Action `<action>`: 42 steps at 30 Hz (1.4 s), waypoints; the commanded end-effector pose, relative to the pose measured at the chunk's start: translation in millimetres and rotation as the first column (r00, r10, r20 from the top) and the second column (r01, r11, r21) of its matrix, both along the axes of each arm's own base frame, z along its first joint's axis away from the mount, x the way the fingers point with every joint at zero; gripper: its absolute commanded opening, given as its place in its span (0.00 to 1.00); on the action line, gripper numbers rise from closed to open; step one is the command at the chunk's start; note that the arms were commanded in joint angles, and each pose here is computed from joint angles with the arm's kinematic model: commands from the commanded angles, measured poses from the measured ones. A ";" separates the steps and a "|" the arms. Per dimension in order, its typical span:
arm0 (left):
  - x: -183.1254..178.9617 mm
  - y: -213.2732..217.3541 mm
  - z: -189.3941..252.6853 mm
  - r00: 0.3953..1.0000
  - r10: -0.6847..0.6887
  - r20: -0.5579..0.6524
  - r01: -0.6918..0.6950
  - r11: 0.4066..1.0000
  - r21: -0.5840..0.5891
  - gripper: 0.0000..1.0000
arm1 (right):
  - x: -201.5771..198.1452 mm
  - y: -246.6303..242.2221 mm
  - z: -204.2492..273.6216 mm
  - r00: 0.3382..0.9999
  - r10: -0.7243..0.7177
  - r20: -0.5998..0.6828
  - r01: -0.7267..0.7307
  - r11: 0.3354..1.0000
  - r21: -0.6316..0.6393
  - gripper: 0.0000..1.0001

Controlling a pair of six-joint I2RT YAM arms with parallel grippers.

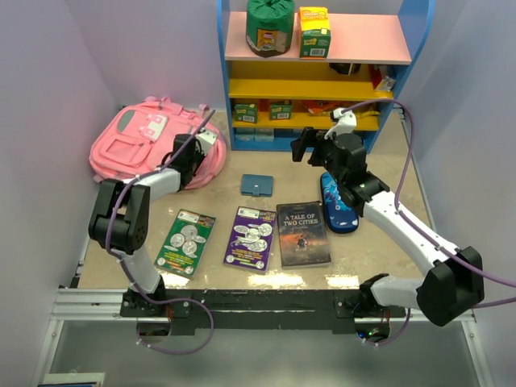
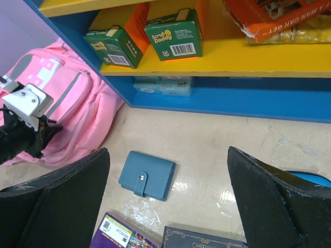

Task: Pack the student bag
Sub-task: Pick up the student bag at the center of the board, then place the student bag at the center of the board.

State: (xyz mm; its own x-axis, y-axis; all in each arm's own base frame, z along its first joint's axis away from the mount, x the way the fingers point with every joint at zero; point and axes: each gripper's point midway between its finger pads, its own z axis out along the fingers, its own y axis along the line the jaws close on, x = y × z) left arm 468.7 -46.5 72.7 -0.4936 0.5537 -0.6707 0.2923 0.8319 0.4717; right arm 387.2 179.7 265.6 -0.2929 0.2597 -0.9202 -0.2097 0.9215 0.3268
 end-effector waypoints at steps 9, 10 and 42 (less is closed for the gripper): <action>-23.7 -37.8 226.6 0.949 -0.206 0.240 0.244 0.959 -0.145 0.00 | -16.0 2.8 36.1 0.994 0.056 0.094 -0.060 0.997 0.038 0.96; -36.8 -39.3 236.6 0.941 -0.238 0.241 0.276 0.951 -0.138 0.00 | -17.2 3.6 35.5 0.994 0.060 0.093 -0.064 0.997 0.040 0.96; -335.2 -58.1 115.7 0.383 -0.923 -0.040 0.922 0.379 0.081 0.44 | -86.3 119.3 -66.8 0.897 0.441 -0.017 -0.440 0.891 -0.111 0.97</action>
State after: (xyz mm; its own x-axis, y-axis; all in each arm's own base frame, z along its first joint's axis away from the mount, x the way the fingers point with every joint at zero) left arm 136.8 -99.9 184.5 0.2585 0.7329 -0.6294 0.8838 0.0837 0.4604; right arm 310.0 287.5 208.1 -0.3858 0.0415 -0.9216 -0.5596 0.7837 0.2695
